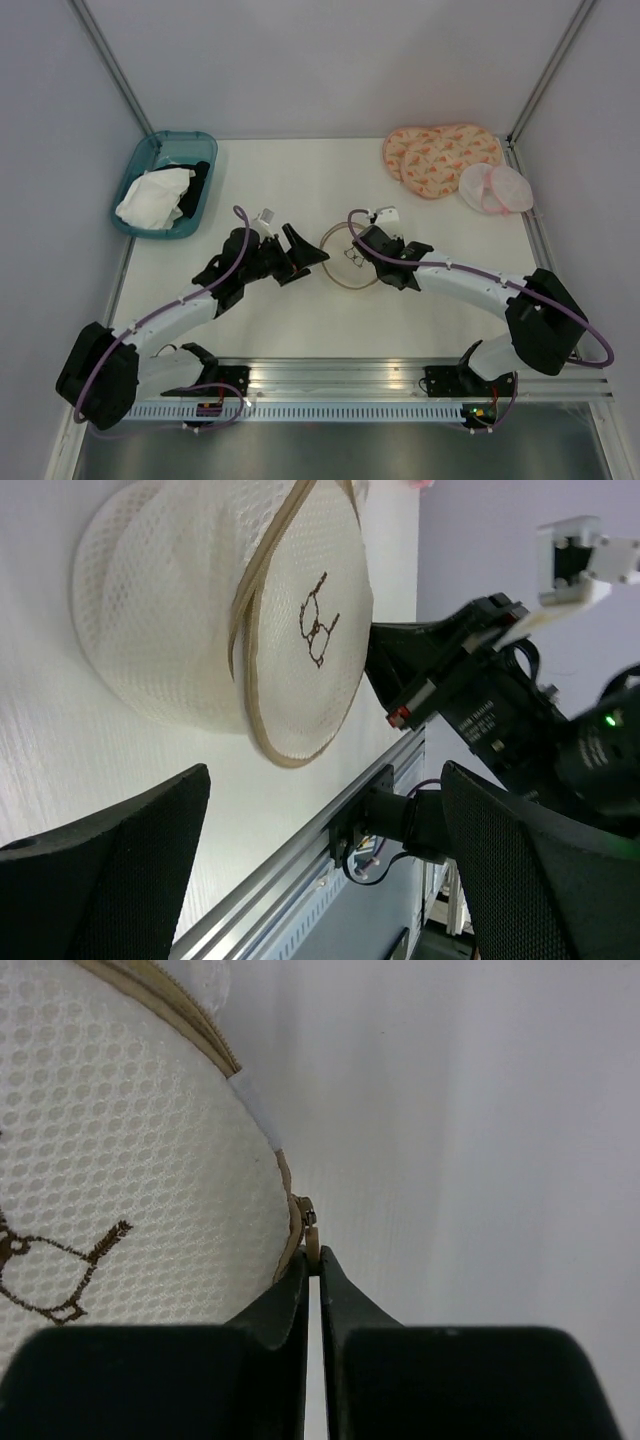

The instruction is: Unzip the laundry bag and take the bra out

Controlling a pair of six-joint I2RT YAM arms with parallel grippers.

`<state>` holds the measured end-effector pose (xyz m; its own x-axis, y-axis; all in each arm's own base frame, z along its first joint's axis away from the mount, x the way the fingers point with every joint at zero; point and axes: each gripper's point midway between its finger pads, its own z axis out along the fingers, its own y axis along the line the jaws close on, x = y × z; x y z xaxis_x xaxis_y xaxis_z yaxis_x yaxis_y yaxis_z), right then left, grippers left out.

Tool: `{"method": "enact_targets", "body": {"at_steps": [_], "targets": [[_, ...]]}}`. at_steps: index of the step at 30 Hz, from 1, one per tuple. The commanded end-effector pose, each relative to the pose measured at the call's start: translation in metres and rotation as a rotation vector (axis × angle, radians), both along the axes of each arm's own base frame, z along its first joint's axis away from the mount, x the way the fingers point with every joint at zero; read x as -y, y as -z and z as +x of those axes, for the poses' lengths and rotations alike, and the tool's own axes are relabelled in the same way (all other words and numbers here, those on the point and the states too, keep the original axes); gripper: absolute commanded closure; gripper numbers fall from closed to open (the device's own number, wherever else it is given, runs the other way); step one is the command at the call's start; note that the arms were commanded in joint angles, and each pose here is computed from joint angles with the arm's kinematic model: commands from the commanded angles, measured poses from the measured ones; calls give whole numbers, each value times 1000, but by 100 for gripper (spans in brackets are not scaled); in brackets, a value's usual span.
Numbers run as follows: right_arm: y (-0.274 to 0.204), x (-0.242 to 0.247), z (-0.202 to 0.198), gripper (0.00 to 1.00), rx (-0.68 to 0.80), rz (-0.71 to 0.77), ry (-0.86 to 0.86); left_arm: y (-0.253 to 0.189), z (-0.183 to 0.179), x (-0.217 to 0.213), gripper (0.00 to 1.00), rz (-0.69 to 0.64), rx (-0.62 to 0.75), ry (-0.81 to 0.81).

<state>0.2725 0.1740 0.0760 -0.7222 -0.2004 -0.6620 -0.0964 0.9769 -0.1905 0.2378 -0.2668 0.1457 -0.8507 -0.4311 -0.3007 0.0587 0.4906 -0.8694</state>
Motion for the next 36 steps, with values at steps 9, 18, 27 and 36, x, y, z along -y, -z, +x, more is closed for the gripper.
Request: {"method": "enact_targets", "body": {"at_steps": [9,18,27,36], "targets": [[-46,23,7,31,77,12,85,7,-4,-35,3,131,140,-84],[-90,-23,-14,24,80,311,-155,41,26,-19,7,222,337,18],[-97,-53,-16,26,46,404,-256,39,50,24,15,122,394,138],[-102,-86,-6,30,57,376,-297,48,50,43,69,32,329,192]]}}
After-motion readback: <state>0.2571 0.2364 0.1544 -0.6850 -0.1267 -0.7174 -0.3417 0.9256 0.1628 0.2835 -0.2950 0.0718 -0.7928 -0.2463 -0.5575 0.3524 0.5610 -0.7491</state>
